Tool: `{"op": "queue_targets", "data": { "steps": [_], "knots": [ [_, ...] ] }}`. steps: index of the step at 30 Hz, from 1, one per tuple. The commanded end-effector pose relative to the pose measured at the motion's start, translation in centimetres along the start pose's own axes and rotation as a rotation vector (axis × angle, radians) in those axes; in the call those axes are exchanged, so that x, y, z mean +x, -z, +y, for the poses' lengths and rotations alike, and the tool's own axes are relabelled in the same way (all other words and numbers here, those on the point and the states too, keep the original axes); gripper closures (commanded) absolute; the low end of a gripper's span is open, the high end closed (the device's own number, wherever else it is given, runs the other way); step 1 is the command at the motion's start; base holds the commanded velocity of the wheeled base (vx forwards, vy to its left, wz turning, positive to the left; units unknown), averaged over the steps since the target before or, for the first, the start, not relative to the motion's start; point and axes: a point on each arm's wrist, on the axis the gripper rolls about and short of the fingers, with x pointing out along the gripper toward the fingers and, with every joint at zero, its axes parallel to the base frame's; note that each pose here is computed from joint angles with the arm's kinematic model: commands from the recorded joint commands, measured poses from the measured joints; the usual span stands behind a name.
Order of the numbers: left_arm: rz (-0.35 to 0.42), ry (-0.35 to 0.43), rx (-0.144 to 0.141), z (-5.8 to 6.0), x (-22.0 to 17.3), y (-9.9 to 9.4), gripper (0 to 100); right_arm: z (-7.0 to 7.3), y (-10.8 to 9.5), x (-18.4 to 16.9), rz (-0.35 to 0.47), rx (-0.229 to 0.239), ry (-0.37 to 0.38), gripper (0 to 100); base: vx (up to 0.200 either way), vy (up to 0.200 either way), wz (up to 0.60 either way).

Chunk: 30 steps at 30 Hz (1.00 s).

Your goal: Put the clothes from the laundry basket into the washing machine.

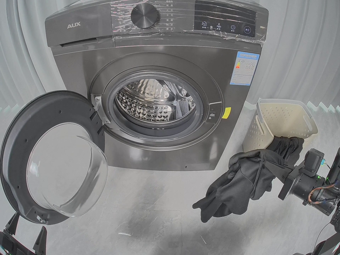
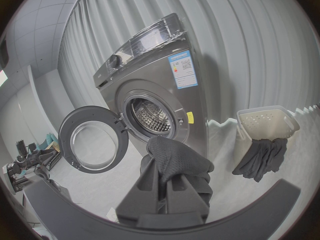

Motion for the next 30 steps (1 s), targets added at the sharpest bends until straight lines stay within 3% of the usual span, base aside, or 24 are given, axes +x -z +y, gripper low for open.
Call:
{"op": "queue_targets", "data": {
  "steps": [1,17,21,26,30],
  "knots": [
    [-0.003,0.0,0.0,0.0,0.0,0.5,0,1.2,0.0,0.2,-0.001,-0.008,-0.064,100,0.0,0.2,0.0],
    [-0.003,0.0,0.015,0.0,0.0,0.5,0,3.8,-1.2,5.4,-0.011,-0.011,-0.119,100,0.0,0.013,0.0],
    [-0.005,0.029,0.057,-0.1,0.0,0.5,0,5.3,-1.2,6.9,-0.02,0.002,-0.102,100,0.0,0.0,0.0],
    [-0.007,0.037,0.063,-0.1,0.0,0.5,0,7.3,-1.1,9.3,-0.075,0.058,-0.151,100,0.0,0.0,0.0],
    [-0.01,0.038,0.063,-0.1,0.0,0.4,0,8.0,-0.8,11.7,-0.127,0.067,-0.145,100,0.0,0.0,0.0]
  ]
}}
